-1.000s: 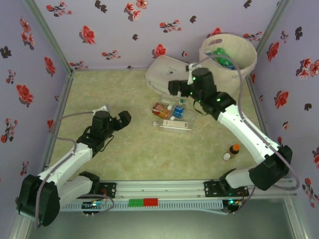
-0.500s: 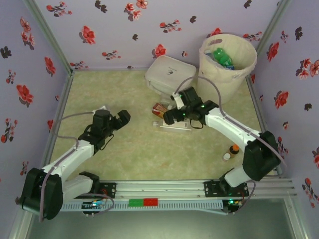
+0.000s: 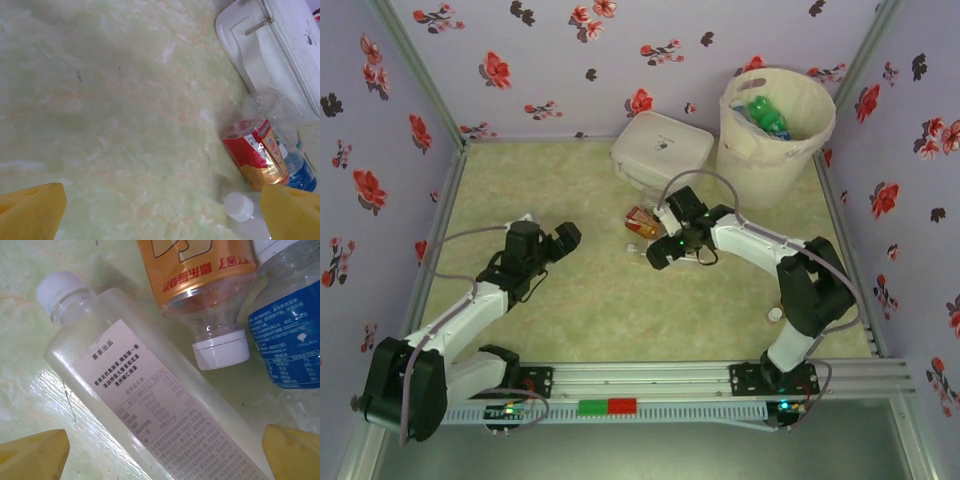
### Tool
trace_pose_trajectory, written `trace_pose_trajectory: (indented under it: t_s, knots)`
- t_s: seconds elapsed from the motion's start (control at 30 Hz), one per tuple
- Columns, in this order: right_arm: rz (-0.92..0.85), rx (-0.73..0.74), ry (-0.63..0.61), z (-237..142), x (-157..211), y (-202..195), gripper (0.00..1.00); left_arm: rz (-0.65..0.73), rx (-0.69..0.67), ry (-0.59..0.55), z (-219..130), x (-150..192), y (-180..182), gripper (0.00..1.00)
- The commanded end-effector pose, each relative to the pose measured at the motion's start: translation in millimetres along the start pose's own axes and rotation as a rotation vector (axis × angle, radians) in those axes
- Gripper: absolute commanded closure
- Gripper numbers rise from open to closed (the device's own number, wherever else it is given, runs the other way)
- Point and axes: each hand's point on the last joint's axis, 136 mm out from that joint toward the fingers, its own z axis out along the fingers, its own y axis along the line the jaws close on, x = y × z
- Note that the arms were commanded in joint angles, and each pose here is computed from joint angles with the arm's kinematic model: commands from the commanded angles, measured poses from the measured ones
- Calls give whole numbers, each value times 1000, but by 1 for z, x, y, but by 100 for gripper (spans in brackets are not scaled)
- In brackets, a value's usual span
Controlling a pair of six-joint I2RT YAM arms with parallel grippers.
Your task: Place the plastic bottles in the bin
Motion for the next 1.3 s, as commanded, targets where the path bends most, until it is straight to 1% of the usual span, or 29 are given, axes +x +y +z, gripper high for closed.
trace_pose_trajectory:
  t_s: [0.0,0.13,0.3,0.37,0.47,0.53,0.67,0.93,1.03,1.13,1.2,1.27]
  knots:
    - [-51,28,76,5,17,3,1,-27,5,-4,1,0,3,0]
    - [-95,39,113,2,29,17,1,-28,11,-6,3,-3,-1,0]
    - [-119,77,119,-3,36,25,1,-39,27,6,8,-3,-6,0]
    - [-129,123,111,-3,37,20,1,-45,34,14,10,-1,-7,0]
    - [-151,212,122,-1,36,5,0,-50,43,29,12,1,-9,0]
    - [-160,245,140,3,36,-1,0,-52,46,33,12,1,-10,0]
    - [-172,240,162,14,37,0,2,-50,48,32,10,1,-10,0]
    - [-166,170,189,29,45,12,21,-48,44,32,9,2,-8,0]
    - [-162,156,188,31,46,15,30,-49,45,30,9,1,-8,0]
    - [-161,145,176,28,43,18,44,-50,47,28,9,1,-9,0]
    - [-161,132,158,23,39,20,50,-48,46,29,9,1,-8,0]
    - [-160,115,130,16,33,24,54,-47,45,29,9,1,-8,0]
